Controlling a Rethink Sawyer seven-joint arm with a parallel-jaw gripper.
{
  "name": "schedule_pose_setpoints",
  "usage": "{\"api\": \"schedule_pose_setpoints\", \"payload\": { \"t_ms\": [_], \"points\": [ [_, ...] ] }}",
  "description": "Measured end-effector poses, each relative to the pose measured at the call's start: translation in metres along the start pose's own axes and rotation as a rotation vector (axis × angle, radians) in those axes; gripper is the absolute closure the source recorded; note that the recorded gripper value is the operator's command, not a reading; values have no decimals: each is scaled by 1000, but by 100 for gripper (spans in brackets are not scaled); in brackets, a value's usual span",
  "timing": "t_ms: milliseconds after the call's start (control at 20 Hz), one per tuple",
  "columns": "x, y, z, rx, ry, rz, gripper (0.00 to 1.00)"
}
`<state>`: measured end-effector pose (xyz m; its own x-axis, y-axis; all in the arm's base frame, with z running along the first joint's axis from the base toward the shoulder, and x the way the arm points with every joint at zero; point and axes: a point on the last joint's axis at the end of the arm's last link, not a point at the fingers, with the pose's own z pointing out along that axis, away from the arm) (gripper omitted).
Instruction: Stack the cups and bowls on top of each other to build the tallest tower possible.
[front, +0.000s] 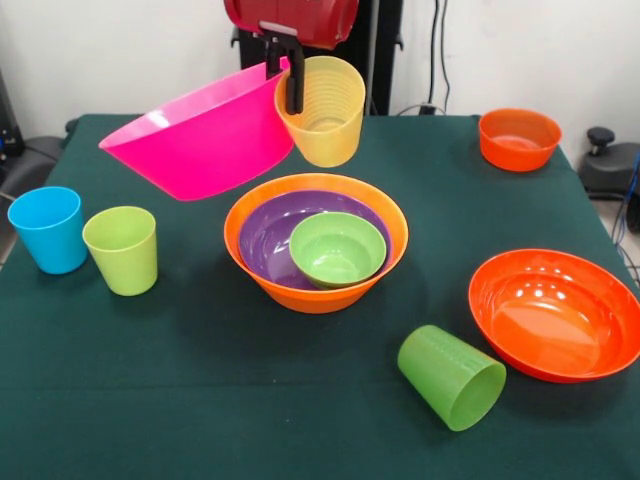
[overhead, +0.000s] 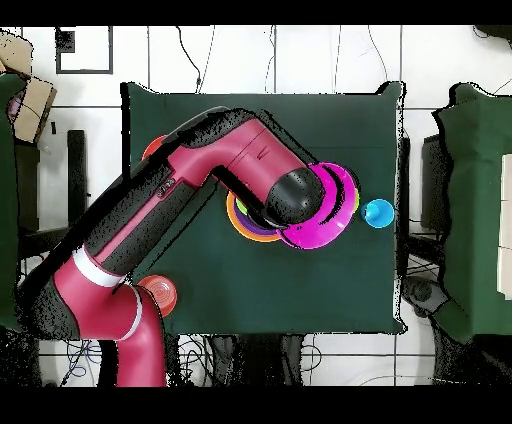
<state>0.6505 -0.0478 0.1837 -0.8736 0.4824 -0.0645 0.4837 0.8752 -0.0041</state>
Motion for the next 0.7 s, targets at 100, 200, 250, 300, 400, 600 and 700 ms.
{"api": "schedule_pose_setpoints", "payload": {
  "t_ms": [100, 200, 250, 300, 400, 600, 700],
  "points": [
    [2, 0, 2, -4, 4, 2, 100],
    [4, 0, 4, -8, 7, 4, 100],
    [6, -1, 7, -16, 11, 7, 100],
    [6, -1, 8, -19, 12, 7, 100],
    [7, -1, 10, -22, 14, 9, 100],
    [8, -2, 10, -20, 12, 13, 100],
    [8, -3, 9, -20, 11, 15, 100]
  ]
}}
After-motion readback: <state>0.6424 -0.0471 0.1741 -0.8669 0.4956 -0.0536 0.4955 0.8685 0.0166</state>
